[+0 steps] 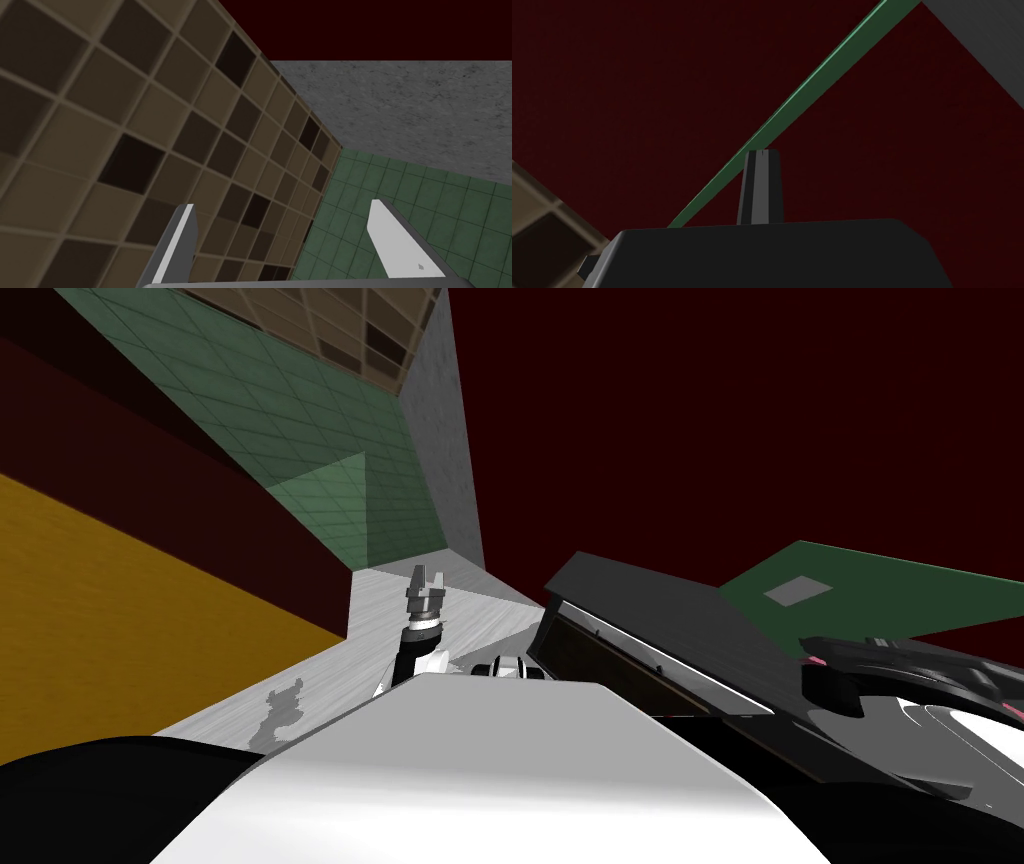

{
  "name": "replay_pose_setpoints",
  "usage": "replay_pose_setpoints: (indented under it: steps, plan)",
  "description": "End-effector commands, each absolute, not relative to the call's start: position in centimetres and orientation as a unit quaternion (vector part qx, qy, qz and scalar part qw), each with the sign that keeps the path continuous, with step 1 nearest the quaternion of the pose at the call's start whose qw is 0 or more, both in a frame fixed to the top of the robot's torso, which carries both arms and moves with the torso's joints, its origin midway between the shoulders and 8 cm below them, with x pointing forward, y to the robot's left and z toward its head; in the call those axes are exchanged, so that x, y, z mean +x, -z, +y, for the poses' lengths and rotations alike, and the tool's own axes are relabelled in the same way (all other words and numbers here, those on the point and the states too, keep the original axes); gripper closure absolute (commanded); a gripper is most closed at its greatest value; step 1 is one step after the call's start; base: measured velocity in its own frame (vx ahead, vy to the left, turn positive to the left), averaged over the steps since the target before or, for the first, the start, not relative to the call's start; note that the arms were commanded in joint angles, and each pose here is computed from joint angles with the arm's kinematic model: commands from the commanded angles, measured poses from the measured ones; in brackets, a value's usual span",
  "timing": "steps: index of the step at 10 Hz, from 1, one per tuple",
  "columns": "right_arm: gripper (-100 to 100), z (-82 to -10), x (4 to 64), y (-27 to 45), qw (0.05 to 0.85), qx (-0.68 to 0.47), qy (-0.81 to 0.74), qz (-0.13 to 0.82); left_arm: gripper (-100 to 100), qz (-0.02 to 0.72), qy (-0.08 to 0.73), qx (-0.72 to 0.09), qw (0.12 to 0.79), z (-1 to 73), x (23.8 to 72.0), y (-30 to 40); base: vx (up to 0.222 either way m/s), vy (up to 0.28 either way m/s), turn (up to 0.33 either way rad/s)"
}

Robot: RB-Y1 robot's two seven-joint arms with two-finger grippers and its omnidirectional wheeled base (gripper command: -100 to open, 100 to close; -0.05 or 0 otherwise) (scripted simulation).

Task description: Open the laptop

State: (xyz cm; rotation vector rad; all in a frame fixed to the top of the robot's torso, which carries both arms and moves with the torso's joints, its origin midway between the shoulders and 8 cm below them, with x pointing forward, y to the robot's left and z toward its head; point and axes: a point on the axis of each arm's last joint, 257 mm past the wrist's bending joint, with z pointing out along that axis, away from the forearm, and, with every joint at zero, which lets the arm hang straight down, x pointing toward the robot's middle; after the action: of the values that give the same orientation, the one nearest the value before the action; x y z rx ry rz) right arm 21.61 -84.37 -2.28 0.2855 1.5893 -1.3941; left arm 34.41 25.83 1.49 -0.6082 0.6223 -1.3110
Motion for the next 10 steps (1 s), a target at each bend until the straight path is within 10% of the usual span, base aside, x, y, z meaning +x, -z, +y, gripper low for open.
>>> replay_pose_setpoints:
  steps: [1, 10]
  plan:
    - [100, -85.4, 21.6, 2.3, 0.493, 0.143, 0.553, 0.656, 0, 0.28, 0.59, -0.274, 0.706, 25.8, 34.4, -1.5, -0.02, 0.015, 0.004]
    - [100, -87.6, 21.4, 1.7, 0.516, 0.208, 0.504, 0.661, 0, 0.28, 0.59, -0.274, 0.706, 25.8, 34.4, -1.5, -0.017, 0.011, 0.003]
